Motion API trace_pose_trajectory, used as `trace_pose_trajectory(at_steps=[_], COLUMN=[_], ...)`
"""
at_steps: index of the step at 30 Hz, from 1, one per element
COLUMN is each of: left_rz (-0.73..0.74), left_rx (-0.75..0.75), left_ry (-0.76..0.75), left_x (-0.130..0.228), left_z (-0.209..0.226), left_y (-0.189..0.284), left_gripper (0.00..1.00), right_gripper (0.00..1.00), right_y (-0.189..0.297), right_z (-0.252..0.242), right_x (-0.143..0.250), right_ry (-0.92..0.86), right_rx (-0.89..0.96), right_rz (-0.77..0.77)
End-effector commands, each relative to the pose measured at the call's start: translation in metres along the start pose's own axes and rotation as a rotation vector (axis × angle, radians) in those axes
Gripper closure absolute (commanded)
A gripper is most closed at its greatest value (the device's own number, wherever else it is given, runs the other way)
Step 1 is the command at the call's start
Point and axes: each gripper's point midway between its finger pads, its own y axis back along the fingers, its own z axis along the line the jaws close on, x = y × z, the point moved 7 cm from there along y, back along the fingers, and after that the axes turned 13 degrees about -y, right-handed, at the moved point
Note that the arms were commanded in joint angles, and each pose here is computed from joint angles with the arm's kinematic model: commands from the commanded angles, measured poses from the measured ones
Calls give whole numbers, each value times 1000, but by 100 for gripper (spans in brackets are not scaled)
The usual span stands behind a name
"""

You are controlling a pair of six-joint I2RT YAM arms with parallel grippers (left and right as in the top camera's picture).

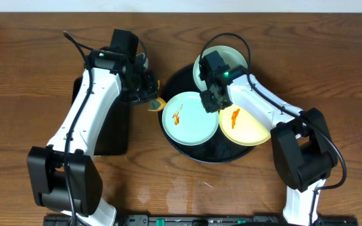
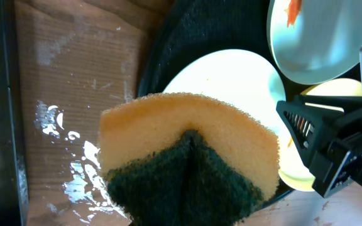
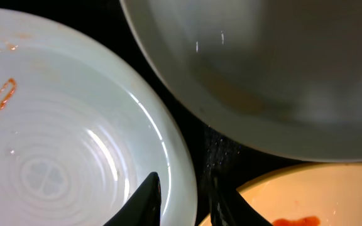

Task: Clean dirty plates on tray and stack at the side
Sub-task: 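Bring the sponge in the left gripper onto the held plate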

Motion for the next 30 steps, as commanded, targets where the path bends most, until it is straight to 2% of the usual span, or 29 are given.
trace_pose_trajectory(at_steps=[1, 6, 12, 19, 25, 27, 30], left_rz=[28, 32, 36, 98, 150, 158, 159], left_rx=[6, 12, 17, 12, 2, 2, 5], left_ry=[8, -2, 11, 62, 57, 45, 30], left_x=[3, 5, 2, 2, 7, 8, 8], left_z=[-3, -12, -20, -24, -35, -38, -42], left_y=[-7, -12, -25, -55, -82, -91, -95], left_gripper=[92, 92, 92, 92, 92, 92, 92], right_gripper=[76, 76, 90, 95, 93, 88, 87], right_y=[-9, -17, -19, -20, -20, -20, -21], right_z=[-2, -6, -6, -6, -5, -4, -4], right_x=[7, 12, 13, 13, 12, 12, 12], right_ry=[4, 2, -4, -4, -10, -9, -8], right_rx=[29, 33, 19, 17, 13, 13, 13], right_rz=[8, 13, 19, 14, 5, 5, 6])
